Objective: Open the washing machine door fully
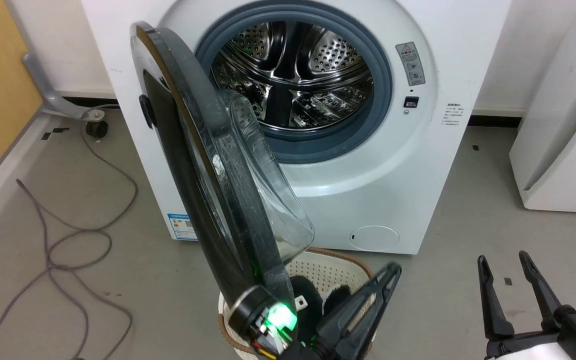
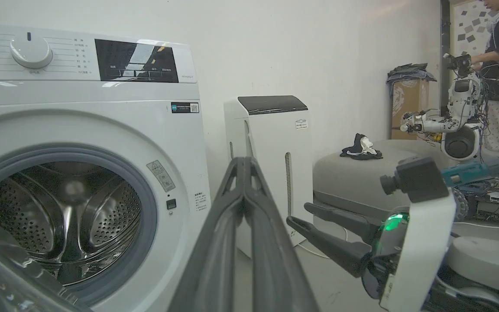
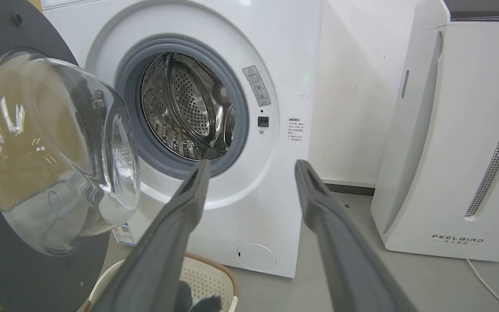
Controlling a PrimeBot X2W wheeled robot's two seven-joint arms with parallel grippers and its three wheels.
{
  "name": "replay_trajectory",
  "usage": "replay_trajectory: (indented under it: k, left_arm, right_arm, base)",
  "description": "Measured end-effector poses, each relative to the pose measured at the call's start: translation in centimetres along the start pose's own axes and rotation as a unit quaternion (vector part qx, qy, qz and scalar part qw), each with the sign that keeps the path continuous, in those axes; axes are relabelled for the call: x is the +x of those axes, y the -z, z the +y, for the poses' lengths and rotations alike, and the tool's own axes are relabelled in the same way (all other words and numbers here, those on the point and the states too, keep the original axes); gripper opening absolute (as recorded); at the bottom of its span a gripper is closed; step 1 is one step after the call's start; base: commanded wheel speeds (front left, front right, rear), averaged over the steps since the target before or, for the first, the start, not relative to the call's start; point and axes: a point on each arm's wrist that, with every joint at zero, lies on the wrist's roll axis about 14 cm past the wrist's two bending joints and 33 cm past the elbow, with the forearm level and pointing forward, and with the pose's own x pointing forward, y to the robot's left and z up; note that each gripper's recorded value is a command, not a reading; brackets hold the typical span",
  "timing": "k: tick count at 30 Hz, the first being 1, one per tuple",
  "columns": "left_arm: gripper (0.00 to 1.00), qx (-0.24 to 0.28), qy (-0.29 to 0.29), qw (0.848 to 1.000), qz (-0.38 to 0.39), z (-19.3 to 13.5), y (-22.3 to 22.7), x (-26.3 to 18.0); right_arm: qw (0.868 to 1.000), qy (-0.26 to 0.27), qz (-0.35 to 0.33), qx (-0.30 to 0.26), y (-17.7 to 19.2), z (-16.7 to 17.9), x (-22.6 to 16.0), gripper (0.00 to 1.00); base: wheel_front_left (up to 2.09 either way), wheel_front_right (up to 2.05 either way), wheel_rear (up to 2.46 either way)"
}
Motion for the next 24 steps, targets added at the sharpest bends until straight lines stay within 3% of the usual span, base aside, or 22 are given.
replay_trajectory:
  k: [9, 24]
  left_arm:
    - [0.0, 0.007, -0.018, 0.997, 0.077, 0.8, 4.3, -2.7]
    - [0.0, 0.003, -0.118, 0.981, 0.151, 6.0, 8.3, -6.1]
  right_arm:
    - [1.0, -0.006, 0.008, 0.002, 0.6, 0.4, 0.4, 1.0]
    - [1.0, -0.012, 0.02, 0.004, 1.5, 0.7, 0.9, 1.0]
  base:
    - [0.0, 0.0, 0.0]
    - [0.0, 0.0, 0.0]
